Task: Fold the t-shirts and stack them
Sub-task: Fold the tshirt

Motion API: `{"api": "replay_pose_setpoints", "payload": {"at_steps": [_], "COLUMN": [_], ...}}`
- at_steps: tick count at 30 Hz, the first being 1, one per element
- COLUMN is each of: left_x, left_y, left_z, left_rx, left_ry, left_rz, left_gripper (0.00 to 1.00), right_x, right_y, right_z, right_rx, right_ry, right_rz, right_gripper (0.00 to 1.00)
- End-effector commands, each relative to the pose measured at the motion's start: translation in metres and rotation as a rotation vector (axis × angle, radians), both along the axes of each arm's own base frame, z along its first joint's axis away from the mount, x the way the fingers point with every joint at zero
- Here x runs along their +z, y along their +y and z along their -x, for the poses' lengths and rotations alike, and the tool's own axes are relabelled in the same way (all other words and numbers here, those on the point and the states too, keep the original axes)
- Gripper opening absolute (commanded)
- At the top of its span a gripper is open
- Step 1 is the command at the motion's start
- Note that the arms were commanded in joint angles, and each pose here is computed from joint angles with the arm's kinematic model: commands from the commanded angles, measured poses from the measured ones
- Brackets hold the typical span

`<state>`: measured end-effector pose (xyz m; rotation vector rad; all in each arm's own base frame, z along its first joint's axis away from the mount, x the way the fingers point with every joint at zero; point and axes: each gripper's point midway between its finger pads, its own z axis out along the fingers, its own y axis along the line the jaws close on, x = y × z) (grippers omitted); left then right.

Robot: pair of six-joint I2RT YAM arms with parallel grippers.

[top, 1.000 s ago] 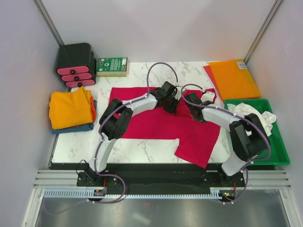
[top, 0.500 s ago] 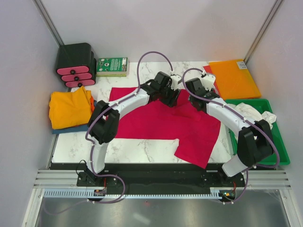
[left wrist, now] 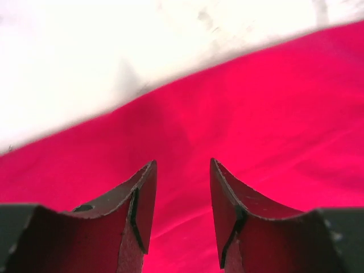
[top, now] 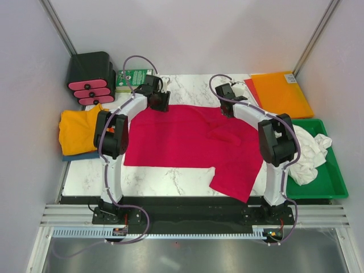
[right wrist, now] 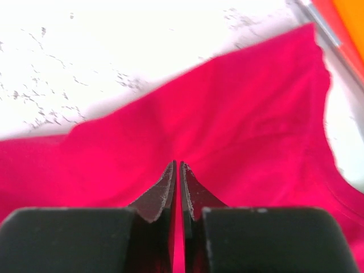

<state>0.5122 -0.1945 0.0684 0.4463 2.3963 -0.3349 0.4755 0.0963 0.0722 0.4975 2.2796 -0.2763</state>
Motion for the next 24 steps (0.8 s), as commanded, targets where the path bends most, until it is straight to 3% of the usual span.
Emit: {"api": "replay_pose_setpoints", "payload": {"at_steps": [1,13,24], "left_x": [-0.014,-0.057,-0.049], "left_y": [0.011,0.042,0.093], "left_z": [0.008,0.014,-0.032], "left_rx": [-0.033,0.004,0.122], "left_ry": [0.022,0.182,0.203], "left_rz": [-0.059,-0.123,-0.110], "left_gripper": [0.49,0.47,0.47], "right_x": [0.005,-0.049,-0.055], "right_y": [0.013,0.021,0.041], "right_z": [-0.028,-0.038,-0.086], "right_rx": [0.018,0.049,0.052], "right_ry": [-0.037,0.097,0.089], "right_rz": [-0.019,-0.025,-0.140], "right_gripper": [0.11,0.13,0.15]}}
